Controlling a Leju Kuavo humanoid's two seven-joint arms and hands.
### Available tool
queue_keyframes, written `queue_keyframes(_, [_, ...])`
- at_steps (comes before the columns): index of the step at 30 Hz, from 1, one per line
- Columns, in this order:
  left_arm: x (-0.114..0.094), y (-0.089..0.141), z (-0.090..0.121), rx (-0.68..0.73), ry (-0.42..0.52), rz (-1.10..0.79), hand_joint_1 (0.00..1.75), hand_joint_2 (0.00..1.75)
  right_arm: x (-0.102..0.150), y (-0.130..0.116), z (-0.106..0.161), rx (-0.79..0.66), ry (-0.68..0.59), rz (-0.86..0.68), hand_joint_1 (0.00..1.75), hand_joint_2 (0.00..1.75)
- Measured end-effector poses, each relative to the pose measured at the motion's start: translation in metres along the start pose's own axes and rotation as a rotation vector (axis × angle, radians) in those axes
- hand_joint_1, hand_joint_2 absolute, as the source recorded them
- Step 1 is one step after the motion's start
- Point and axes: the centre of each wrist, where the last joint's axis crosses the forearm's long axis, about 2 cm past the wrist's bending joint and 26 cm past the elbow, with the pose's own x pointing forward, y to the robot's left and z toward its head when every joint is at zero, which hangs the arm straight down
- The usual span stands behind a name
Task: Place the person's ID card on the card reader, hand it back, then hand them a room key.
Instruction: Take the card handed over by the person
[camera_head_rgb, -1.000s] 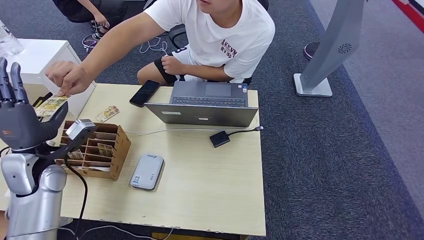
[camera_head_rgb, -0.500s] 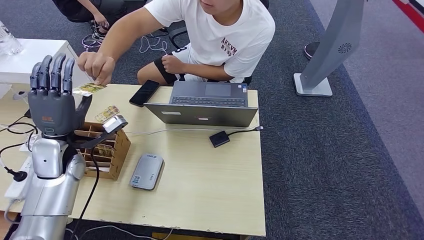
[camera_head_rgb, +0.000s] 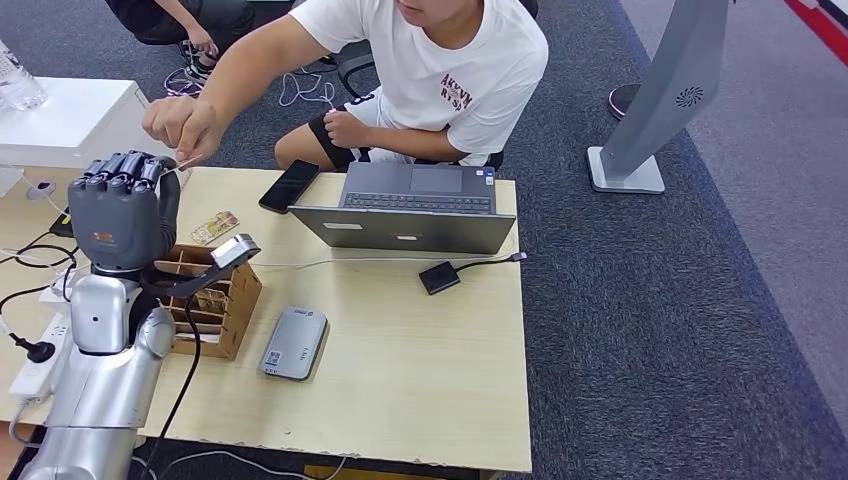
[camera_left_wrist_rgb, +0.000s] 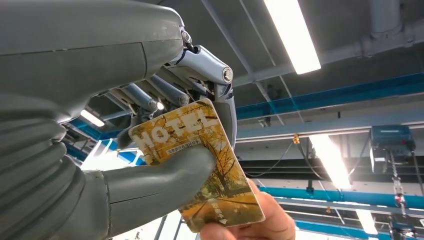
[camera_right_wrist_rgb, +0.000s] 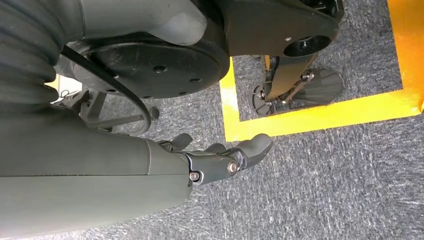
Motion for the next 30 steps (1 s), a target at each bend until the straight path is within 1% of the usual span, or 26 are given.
queue_keyframes(8, [0.003, 0.000, 0.000, 0.006, -0.004, 0.040, 1.75, 1.75, 0.000, 0.000, 0.000, -0.002, 0.000, 0.000, 0.00, 1.75])
queue_keyframes(13, [0.009, 0.005, 0.004, 0.029, -0.011, 0.099, 1.75, 1.75, 0.000, 0.000, 0.000, -0.005, -0.001, -0.004, 0.00, 1.75])
queue_keyframes(16, [0.019, 0.010, 0.023, 0.019, -0.041, 0.141, 1.75, 1.75, -0.001, 0.001, 0.000, -0.012, -0.001, -0.010, 0.00, 1.75])
queue_keyframes(21, [0.046, 0.021, 0.074, -0.067, -0.112, 0.179, 1.75, 1.75, -0.002, 0.004, 0.001, -0.013, -0.001, -0.021, 0.00, 1.75])
queue_keyframes(24, [0.059, 0.025, 0.099, -0.138, -0.132, 0.203, 1.75, 1.75, -0.003, 0.006, 0.001, -0.012, -0.001, -0.025, 0.00, 1.75])
queue_keyframes(27, [0.067, 0.026, 0.115, -0.214, -0.146, 0.220, 1.75, 1.75, -0.003, 0.006, 0.001, -0.011, -0.003, -0.030, 0.00, 1.75])
queue_keyframes(30, [0.074, 0.025, 0.124, -0.288, -0.163, 0.237, 1.75, 1.75, -0.003, 0.007, 0.001, -0.011, -0.008, -0.034, 0.00, 1.75])
